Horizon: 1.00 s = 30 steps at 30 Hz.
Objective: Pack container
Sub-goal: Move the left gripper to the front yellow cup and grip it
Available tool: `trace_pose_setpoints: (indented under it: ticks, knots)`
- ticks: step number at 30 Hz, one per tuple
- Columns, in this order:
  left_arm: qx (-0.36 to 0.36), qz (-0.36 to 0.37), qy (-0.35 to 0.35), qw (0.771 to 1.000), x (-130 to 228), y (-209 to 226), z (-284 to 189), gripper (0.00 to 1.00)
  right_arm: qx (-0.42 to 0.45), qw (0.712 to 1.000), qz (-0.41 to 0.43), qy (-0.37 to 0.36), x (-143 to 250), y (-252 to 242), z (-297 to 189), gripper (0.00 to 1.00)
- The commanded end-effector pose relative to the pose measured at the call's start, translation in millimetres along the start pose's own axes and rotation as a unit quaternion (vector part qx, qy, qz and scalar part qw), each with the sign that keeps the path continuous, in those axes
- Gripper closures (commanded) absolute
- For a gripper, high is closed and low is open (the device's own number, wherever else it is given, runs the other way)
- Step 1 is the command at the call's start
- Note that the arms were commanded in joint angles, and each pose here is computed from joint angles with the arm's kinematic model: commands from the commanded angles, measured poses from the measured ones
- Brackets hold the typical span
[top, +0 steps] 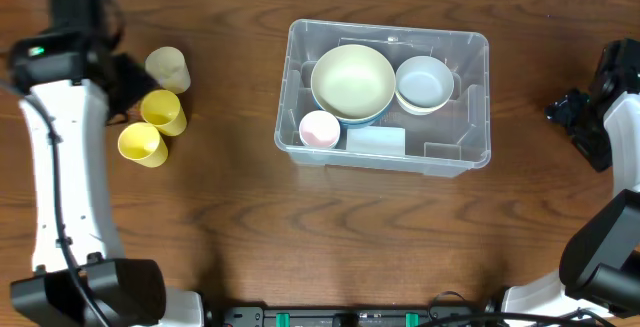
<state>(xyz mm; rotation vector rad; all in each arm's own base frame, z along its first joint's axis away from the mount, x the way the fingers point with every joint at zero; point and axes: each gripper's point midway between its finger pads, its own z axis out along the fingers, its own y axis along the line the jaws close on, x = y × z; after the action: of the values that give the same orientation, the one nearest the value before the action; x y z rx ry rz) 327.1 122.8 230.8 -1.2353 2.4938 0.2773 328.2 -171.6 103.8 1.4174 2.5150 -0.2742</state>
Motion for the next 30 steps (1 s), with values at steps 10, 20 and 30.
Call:
trace_pose_setpoints:
  ticks: [10,20,30]
  knots:
    - [-0.025,-0.146,0.102,0.984,31.4,42.2,71.4,0.02,0.006,1.0,0.009,0.0,-0.8,-3.3,1.8,0.01]
    - [0.005,-0.116,0.122,0.986,48.4,31.4,98.4,0.02,0.006,1.0,0.009,0.0,-0.8,-3.3,1.8,0.01]
    - [-0.013,-0.139,0.139,0.981,68.4,37.7,117.9,0.02,0.006,1.0,0.009,0.0,-0.8,-3.3,1.8,0.01]
